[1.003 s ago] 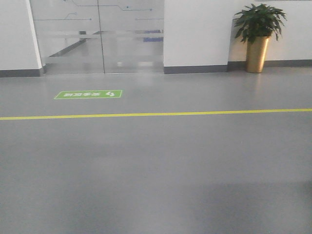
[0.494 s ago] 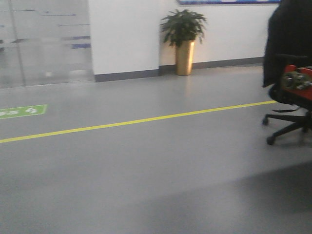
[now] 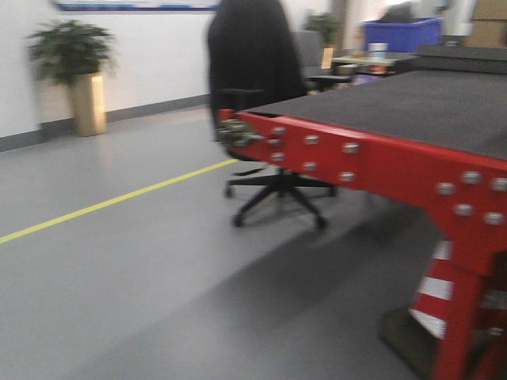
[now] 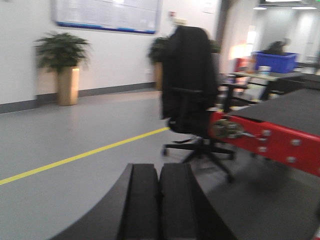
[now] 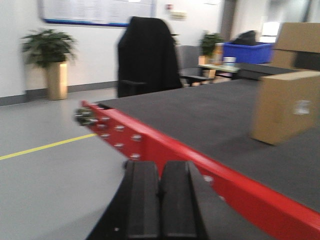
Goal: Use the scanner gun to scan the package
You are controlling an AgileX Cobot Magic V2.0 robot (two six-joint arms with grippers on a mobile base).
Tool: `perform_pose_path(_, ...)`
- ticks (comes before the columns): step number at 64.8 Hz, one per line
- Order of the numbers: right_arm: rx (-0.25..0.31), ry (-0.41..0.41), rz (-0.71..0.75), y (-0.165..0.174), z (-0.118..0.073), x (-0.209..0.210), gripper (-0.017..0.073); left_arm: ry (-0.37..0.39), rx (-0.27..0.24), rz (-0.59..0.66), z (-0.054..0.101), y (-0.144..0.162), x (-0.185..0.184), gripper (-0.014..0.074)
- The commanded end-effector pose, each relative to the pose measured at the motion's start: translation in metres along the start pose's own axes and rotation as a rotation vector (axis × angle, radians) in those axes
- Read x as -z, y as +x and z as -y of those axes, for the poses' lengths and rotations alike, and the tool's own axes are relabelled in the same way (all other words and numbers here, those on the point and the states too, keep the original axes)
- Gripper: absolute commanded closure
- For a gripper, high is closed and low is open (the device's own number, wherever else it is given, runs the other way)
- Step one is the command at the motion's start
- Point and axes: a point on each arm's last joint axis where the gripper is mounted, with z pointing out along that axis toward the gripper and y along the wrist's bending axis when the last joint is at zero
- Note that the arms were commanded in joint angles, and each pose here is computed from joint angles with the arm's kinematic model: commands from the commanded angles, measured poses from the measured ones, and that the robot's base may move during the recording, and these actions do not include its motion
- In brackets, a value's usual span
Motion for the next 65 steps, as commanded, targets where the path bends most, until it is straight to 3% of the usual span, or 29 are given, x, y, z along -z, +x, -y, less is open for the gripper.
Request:
perform_pose_path(1, 0.002, 0.003, 0.017, -0.0016, 0.0002, 0.0003, 0.0727, -0.001, 0.007, 0.027, 0.0000, -0.0028, 0.0004, 0.0705)
perform_pose_path(65, 0.002, 0.003, 0.017, -0.0016, 0.0002, 0.0003, 0.0727, -0.001, 0.007, 0.027, 0.0000, -0.0028, 0.0004, 0.0705)
